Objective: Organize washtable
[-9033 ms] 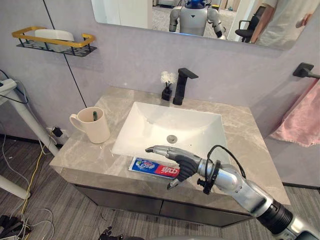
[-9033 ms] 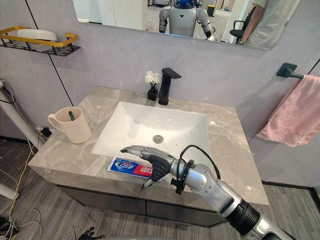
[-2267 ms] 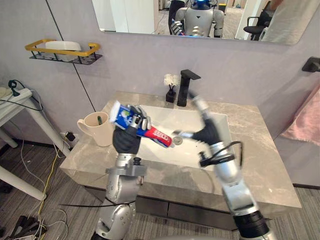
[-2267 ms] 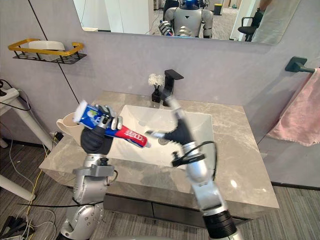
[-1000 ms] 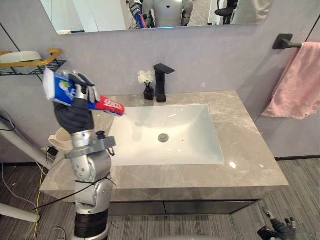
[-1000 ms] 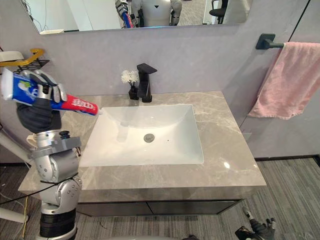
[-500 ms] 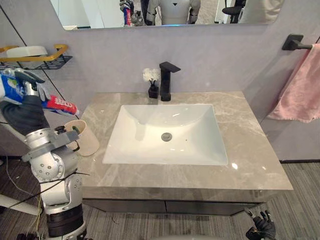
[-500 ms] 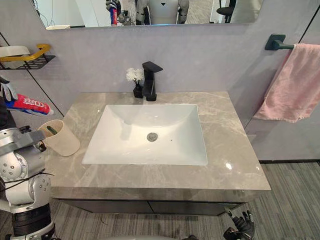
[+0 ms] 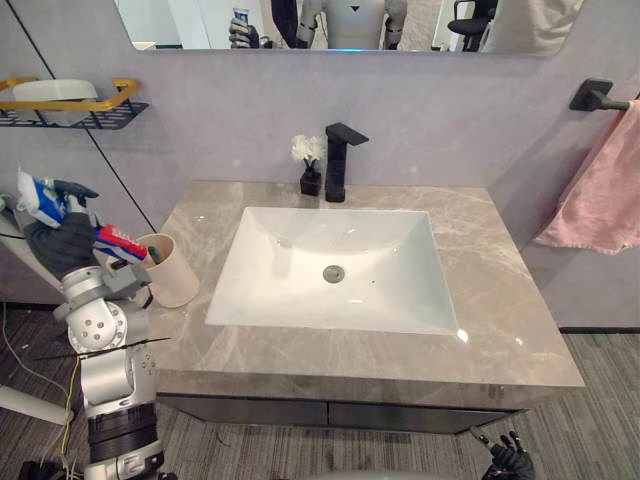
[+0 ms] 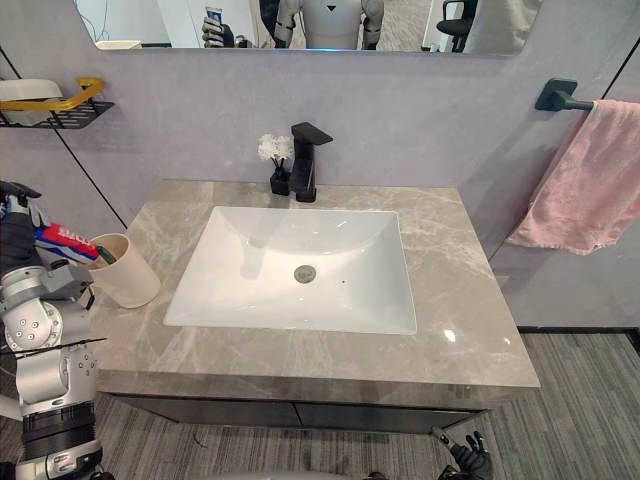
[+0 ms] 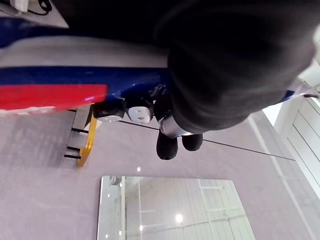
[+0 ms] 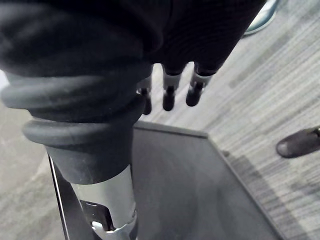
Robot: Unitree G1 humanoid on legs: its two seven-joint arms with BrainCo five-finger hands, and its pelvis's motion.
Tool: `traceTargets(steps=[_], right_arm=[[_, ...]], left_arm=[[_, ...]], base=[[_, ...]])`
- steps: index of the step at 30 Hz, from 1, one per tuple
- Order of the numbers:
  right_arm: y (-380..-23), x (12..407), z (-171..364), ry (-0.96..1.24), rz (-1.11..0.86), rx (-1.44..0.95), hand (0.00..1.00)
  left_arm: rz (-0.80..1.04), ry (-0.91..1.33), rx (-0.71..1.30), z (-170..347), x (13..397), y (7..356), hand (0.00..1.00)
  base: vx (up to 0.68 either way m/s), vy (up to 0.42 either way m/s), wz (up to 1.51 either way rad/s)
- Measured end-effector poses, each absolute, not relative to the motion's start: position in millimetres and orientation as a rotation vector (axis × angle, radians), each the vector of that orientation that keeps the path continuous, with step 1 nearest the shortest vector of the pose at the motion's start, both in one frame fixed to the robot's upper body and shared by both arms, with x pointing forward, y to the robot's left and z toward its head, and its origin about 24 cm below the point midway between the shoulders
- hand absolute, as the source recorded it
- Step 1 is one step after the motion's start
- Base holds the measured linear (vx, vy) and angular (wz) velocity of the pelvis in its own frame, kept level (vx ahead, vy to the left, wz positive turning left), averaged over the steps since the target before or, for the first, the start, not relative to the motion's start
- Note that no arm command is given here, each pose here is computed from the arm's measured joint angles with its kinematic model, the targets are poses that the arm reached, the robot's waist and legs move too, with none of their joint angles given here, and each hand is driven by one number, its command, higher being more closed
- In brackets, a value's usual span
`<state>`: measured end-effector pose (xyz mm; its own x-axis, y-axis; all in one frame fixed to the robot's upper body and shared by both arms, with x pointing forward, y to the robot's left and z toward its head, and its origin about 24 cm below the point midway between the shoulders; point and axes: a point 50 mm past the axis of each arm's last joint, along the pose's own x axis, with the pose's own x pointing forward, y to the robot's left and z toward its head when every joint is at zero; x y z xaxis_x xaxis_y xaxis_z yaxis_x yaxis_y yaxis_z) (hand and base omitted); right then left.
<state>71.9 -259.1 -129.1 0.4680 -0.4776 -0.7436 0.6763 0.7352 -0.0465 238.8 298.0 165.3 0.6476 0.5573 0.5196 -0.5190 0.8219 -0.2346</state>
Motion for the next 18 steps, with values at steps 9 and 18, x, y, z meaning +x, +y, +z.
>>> traceTargets(steps=[9,18], right_arm=[[-246,62,-134,0.876,-0.655,0.229,0.00],[-228,62,-138,0.907,-0.582,0.223,0.00]], left_arm=[[0.633,-0.542,-0.008,157,243,307,1.00],[0.650,-0.497,-0.021,148,244,312,0.00]], base=[[0.00,-0.002,-0.05],[-0.02,-0.007,-0.01]])
